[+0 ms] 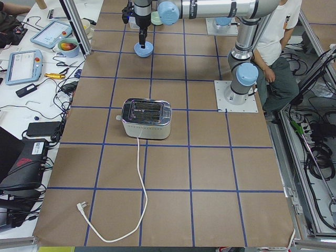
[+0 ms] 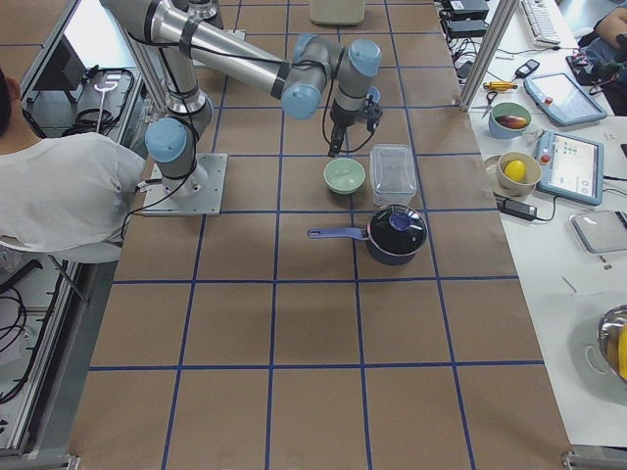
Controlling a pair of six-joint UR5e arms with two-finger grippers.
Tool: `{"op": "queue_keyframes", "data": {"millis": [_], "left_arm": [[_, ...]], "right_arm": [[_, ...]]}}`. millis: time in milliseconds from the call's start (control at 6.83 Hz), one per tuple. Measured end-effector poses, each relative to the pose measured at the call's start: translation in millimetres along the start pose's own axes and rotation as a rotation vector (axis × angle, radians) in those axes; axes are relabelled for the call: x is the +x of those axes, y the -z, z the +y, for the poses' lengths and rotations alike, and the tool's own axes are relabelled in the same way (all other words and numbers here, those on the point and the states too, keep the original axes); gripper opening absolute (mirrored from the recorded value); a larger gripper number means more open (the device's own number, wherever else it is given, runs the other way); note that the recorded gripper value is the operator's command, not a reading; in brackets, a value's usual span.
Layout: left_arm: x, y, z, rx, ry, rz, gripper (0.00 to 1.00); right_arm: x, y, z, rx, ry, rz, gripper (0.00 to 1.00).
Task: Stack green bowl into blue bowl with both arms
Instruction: 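Lower the right gripper onto the pale green bowl rim and grasp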
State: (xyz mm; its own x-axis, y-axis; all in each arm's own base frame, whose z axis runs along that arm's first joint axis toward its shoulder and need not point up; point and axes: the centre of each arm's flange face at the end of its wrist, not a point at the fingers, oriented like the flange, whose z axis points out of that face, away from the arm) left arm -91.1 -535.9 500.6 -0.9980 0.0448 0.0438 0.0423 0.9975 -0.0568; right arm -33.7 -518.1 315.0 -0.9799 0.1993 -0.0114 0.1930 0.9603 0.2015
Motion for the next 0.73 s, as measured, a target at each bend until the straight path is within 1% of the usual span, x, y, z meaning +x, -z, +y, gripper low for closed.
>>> {"op": "queue_keyframes", "data": {"millis": [146,293,439,585,732], "left_arm": [[0,12,25,-0.008,0.021,0.0,1.0],[5,7,33,-0.001,0.06,0.0,1.0],[16,1,32,0.019,0.088,-0.002,1.0],[28,0,32,0.037,0.087,-0.004,1.0],[34,2,30,0.058,0.082,-0.015,1.0]], "right_arm": [[18,-22,-14,-0.012,-0.019,-0.008,0.93],[26,-43,-30,-0.007,-0.024,-0.012,0.81],[30,-64,-45,-0.006,-0.024,-0.013,0.62],[32,-79,-54,-0.011,-0.017,-0.014,0.34],[32,-88,-59,-0.013,-0.008,-0.016,0.02]]}}
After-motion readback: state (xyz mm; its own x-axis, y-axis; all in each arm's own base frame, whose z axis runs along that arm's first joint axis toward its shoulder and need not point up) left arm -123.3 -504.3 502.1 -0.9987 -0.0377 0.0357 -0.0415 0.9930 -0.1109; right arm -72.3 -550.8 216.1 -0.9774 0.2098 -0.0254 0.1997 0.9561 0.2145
